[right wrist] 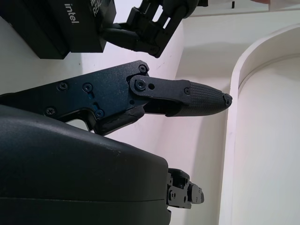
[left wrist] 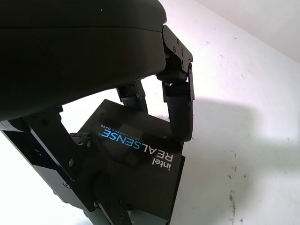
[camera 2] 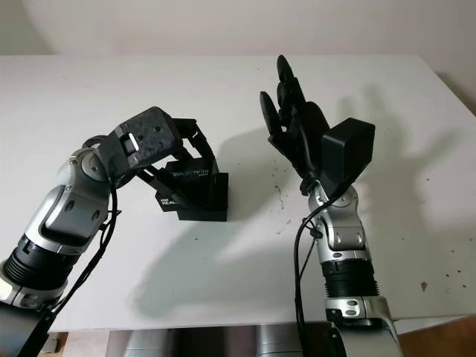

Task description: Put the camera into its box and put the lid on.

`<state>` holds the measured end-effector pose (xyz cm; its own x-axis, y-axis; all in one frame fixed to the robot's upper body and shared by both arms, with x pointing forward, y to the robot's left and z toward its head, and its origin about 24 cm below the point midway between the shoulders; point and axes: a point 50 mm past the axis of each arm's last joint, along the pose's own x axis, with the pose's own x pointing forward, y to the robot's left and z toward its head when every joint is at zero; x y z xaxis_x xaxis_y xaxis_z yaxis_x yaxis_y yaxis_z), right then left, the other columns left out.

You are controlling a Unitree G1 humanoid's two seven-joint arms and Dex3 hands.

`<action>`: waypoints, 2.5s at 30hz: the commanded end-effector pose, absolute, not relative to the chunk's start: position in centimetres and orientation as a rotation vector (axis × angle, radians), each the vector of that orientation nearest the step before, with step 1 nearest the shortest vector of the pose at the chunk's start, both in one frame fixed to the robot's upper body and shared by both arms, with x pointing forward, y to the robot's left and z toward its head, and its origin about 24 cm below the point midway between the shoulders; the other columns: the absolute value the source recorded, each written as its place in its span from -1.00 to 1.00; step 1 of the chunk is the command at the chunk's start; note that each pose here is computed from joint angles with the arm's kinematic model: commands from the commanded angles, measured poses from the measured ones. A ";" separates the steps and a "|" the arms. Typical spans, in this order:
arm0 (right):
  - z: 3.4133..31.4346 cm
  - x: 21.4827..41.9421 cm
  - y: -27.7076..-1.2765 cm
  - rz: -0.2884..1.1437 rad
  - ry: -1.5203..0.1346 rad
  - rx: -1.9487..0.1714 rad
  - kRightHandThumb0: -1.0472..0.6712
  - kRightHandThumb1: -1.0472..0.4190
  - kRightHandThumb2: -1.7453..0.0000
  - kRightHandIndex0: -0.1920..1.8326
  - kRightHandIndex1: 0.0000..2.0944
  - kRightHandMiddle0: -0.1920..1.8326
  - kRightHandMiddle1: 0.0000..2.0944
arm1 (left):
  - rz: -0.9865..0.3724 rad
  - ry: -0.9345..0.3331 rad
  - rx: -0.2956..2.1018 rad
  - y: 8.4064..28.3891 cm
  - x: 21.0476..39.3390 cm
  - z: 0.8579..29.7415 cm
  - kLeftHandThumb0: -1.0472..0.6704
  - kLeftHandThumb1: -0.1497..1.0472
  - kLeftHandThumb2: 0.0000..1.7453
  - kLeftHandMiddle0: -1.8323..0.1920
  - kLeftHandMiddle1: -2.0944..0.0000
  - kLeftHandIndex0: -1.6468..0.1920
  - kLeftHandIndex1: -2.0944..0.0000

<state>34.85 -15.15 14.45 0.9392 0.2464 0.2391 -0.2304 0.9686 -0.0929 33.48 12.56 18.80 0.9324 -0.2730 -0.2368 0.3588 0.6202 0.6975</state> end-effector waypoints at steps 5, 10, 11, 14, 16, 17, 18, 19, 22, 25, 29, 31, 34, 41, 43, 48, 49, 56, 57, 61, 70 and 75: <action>14.8 34.7 -15.0 0.245 -0.271 -0.064 -0.65 -1.00 0.42 -0.99 -0.95 -0.94 -0.95 | -0.366 0.087 0.828 11.9 33.4 19.5 0.12 0.82 -0.94 0.43 -0.42 0.42 -0.44; 14.8 34.7 -15.0 0.244 -0.272 -0.064 -0.64 -1.00 0.42 -0.99 -0.95 -0.94 -0.95 | -0.376 0.081 0.817 11.7 33.4 19.4 0.12 0.81 -0.94 0.44 -0.46 0.43 -0.43; 14.8 34.7 -15.0 0.245 -0.272 -0.063 -0.64 -1.00 0.41 -0.99 -0.95 -0.95 -0.95 | -0.379 0.079 0.813 11.6 33.4 19.3 0.12 0.81 -0.94 0.44 -0.46 0.42 -0.43; 14.8 34.7 -15.0 0.245 -0.271 -0.058 -0.64 -1.00 0.42 -0.99 -0.95 -0.95 -0.95 | -0.387 0.072 0.808 11.5 33.4 19.2 0.13 0.80 -0.94 0.42 -0.44 0.41 -0.42; 14.8 34.7 -15.0 0.244 -0.268 -0.054 -0.64 -1.00 0.42 -0.98 -0.95 -0.94 -0.95 | -0.386 0.065 0.797 11.4 33.4 19.1 0.15 0.80 -0.94 0.41 -0.41 0.41 -0.43; 14.8 34.7 -15.0 0.243 -0.267 -0.055 -0.64 -1.00 0.42 -0.99 -0.95 -0.94 -0.95 | -0.386 0.066 0.794 11.3 33.5 19.1 0.15 0.80 -0.94 0.40 -0.41 0.41 -0.44; 14.8 34.7 -15.0 0.243 -0.265 -0.056 -0.64 -1.00 0.42 -0.99 -0.95 -0.95 -0.95 | -0.386 0.068 0.793 11.3 33.5 19.0 0.15 0.79 -0.94 0.40 -0.40 0.41 -0.45; 14.8 34.7 -15.0 0.242 -0.262 -0.056 -0.64 -1.00 0.42 -0.99 -0.95 -0.95 -0.95 | -0.387 0.069 0.793 11.2 33.5 19.0 0.15 0.80 -0.94 0.39 -0.40 0.41 -0.46; 14.9 34.6 -15.0 0.241 -0.262 -0.056 -0.64 -1.00 0.42 -0.99 -0.95 -0.94 -0.95 | -0.395 0.071 0.800 11.1 33.5 19.0 0.15 0.80 -0.94 0.38 -0.39 0.42 -0.47; 14.9 34.6 -15.0 0.241 -0.264 -0.057 -0.64 -1.00 0.41 -0.98 -0.95 -0.94 -0.95 | -0.402 0.080 0.808 11.0 33.5 18.8 0.13 0.81 -0.94 0.36 -0.39 0.44 -0.46; 14.8 34.5 -15.0 0.243 -0.264 -0.051 -0.64 -1.00 0.42 -0.99 -0.95 -0.95 -0.95 | -0.409 0.084 0.806 10.8 33.5 18.7 0.13 0.82 -0.93 0.35 -0.42 0.44 -0.45; 14.9 34.5 -15.0 0.244 -0.265 -0.051 -0.64 -1.00 0.42 -0.99 -0.95 -0.95 -0.95 | -0.409 0.088 0.803 10.8 33.5 18.6 0.14 0.83 -0.93 0.35 -0.43 0.45 -0.44; 14.9 34.5 -15.1 0.240 -0.262 -0.056 -0.64 -1.00 0.42 -0.99 -0.95 -0.95 -0.95 | -0.405 0.095 0.808 10.7 33.4 18.5 0.14 0.83 -0.93 0.37 -0.44 0.45 -0.43; 14.9 34.6 -15.1 0.244 -0.262 -0.056 -0.64 -1.00 0.42 -0.99 -0.95 -0.95 -0.95 | -0.393 0.121 0.819 10.9 33.2 18.2 0.13 0.82 -0.94 0.40 -0.52 0.43 -0.45; 14.9 34.6 -15.0 0.245 -0.262 -0.059 -0.64 -1.00 0.42 -0.99 -0.95 -0.95 -0.95 | -0.387 0.137 0.816 11.0 33.2 18.1 0.11 0.81 -0.94 0.43 -0.54 0.42 -0.45; 14.9 34.7 -14.9 0.243 -0.263 -0.055 -0.64 -1.00 0.41 -0.99 -0.95 -0.94 -0.95 | -0.384 0.164 0.808 11.0 33.0 18.0 0.09 0.81 -0.94 0.46 -0.51 0.43 -0.41; 14.9 34.7 -14.9 0.243 -0.262 -0.053 -0.64 -1.00 0.41 -0.98 -0.95 -0.94 -0.94 | -0.381 0.170 0.806 11.0 32.9 17.9 0.09 0.82 -0.94 0.47 -0.51 0.44 -0.41; 14.9 34.7 -15.1 0.240 -0.257 -0.052 -0.64 -1.00 0.42 -0.98 -0.94 -0.93 -0.94 | -0.366 0.260 0.795 10.4 32.4 18.3 -0.19 0.88 -0.93 0.78 -0.72 0.93 0.08; 14.9 34.7 -15.0 0.240 -0.259 -0.053 -0.64 -1.00 0.42 -0.97 -0.94 -0.93 -0.94 | -0.380 0.271 0.812 10.2 32.3 18.3 -0.23 0.89 -0.93 0.89 -0.53 0.94 0.26; 15.0 34.8 -14.9 0.243 -0.265 -0.052 -0.63 -1.00 0.41 -0.97 -0.94 -0.93 -0.94 | -0.452 0.283 0.827 9.8 31.8 18.5 -0.39 0.98 -0.94 0.90 0.76 0.98 0.81; 15.0 34.9 -14.9 0.243 -0.260 -0.043 -0.64 -1.00 0.42 -0.96 -0.94 -0.92 -0.94 | -0.556 0.331 0.929 9.4 31.1 18.8 -0.50 1.00 -0.77 0.98 0.95 1.00 1.00; 15.0 35.0 -14.9 0.241 -0.266 -0.046 -0.64 -1.00 0.42 -0.96 -0.95 -0.92 -0.95 | -0.604 0.390 0.935 9.2 30.7 19.0 -0.47 1.00 -0.75 1.00 1.00 1.00 1.00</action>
